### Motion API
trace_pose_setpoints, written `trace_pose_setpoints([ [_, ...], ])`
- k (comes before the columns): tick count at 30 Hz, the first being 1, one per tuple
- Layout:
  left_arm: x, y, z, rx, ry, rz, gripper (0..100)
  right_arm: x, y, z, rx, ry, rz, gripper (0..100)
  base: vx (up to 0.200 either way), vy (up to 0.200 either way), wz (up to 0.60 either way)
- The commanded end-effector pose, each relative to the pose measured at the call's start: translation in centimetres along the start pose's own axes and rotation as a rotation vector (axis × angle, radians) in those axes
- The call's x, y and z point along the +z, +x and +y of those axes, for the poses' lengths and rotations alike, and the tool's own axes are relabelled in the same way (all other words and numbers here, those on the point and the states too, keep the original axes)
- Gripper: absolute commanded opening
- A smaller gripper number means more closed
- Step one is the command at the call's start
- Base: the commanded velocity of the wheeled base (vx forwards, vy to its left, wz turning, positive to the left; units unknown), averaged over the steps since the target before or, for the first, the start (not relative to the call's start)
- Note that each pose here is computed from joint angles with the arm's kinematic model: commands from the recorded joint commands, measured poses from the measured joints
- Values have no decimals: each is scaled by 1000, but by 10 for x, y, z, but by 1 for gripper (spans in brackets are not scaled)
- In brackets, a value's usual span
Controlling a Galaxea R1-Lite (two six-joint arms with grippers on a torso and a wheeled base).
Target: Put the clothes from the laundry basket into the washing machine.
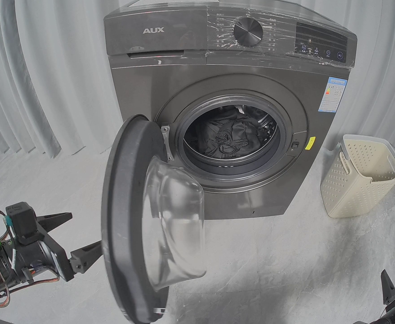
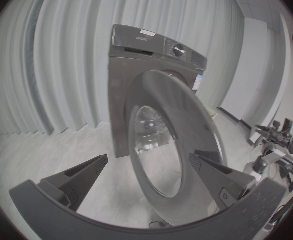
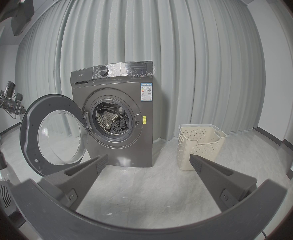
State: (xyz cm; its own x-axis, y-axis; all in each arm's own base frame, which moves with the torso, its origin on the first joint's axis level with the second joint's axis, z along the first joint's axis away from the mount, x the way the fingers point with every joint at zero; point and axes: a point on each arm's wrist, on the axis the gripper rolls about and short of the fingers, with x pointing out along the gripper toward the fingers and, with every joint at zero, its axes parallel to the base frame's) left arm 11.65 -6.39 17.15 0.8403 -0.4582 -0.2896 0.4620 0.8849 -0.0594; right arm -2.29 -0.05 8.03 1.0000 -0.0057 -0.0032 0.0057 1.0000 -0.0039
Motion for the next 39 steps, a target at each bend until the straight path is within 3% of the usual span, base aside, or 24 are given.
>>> trace_pose_setpoints([
  [1,19,29,-15,-88,-18,-1,100,-5,0,0,0,-1,0,100,0,0,0],
  [10,22,59,-19,-93,-17,-16,100,-5,0,0,0,1,0,100,0,0,0],
  [17,40,102,-26,-107,-31,-57,100,-5,0,0,0,-1,0,100,0,0,0],
  [19,44,119,-28,-108,-51,-67,100,-5,0,0,1,-1,0,100,0,0,0],
  [22,56,143,-31,-108,-114,-117,100,-5,0,0,0,-1,0,100,0,0,0],
  [25,59,158,-32,-93,-135,-143,100,-5,0,0,0,1,0,100,0,0,0],
  [39,61,178,-43,-114,-122,-143,100,-5,0,0,0,-1,0,100,0,0,0],
])
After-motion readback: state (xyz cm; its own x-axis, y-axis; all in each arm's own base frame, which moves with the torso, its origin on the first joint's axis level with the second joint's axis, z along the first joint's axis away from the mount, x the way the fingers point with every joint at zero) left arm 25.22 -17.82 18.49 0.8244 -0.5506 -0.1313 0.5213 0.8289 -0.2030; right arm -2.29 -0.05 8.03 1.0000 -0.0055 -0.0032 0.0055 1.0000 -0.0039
